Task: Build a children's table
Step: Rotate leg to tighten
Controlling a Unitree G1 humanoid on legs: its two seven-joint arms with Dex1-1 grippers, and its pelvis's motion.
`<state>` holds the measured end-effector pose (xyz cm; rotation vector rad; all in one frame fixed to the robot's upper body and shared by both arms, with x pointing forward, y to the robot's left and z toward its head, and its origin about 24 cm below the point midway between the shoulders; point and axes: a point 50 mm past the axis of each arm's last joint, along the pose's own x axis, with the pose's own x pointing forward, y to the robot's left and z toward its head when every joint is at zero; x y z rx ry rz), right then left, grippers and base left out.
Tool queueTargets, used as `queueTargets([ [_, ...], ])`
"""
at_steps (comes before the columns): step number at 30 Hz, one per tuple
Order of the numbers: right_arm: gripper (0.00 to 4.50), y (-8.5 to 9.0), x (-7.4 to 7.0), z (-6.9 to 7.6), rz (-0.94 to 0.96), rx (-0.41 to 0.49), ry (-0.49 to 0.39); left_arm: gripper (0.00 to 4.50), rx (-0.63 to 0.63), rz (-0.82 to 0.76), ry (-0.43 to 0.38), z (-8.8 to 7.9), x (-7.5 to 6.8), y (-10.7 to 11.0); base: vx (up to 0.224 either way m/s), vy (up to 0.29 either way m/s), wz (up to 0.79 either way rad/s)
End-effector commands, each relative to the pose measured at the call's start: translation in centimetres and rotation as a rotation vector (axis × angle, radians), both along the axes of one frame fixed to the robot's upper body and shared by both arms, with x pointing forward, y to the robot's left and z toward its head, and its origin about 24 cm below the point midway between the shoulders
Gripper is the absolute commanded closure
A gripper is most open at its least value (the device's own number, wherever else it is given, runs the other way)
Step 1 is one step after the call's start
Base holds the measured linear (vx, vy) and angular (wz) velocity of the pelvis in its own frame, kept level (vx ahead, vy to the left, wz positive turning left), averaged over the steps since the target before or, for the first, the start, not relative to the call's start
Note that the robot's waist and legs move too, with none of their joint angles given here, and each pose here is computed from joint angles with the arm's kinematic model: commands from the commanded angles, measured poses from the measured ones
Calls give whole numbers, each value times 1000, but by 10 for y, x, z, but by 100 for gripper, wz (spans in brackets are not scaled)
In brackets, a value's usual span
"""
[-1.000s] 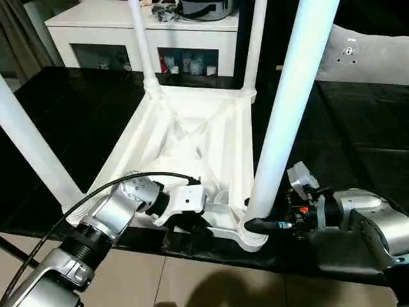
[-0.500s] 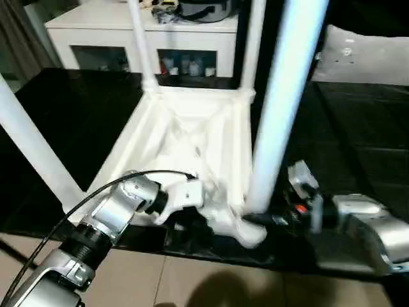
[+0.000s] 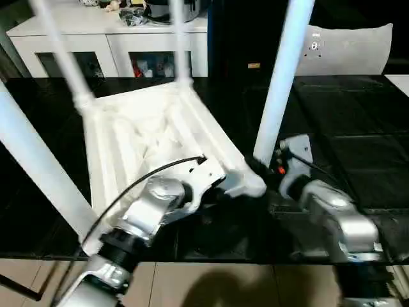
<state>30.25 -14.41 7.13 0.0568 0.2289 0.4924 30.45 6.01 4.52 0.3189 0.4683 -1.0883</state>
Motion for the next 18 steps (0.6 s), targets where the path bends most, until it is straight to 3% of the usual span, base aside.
queueTargets([
  [1, 181, 13, -6, -12, 75, -9, 45, 450, -58, -40, -48, 14, -1, -13, 0, 0, 0],
  [3, 181, 14, -8, -10, 115, -15, 29, 450, -53, -42, -49, 14, 0, -12, 0, 0, 0],
  [5, 146, 12, -12, -10, 158, -28, 18, 450, -52, -57, -50, 14, -1, -11, 0, 0, 0],
  [10, 114, 0, -13, -5, 231, -35, -15, 450, -23, -55, -62, 12, 1, -5, 0, 0, 0],
  [14, 82, -18, -15, 0, 333, -102, -48, 450, 7, -155, -73, 8, -2, 6, 0, 0, 0],
  [18, 38, -31, -18, 7, 434, -115, -56, 450, 38, -267, -77, 8, -6, 16, 0, 0, 0],
])
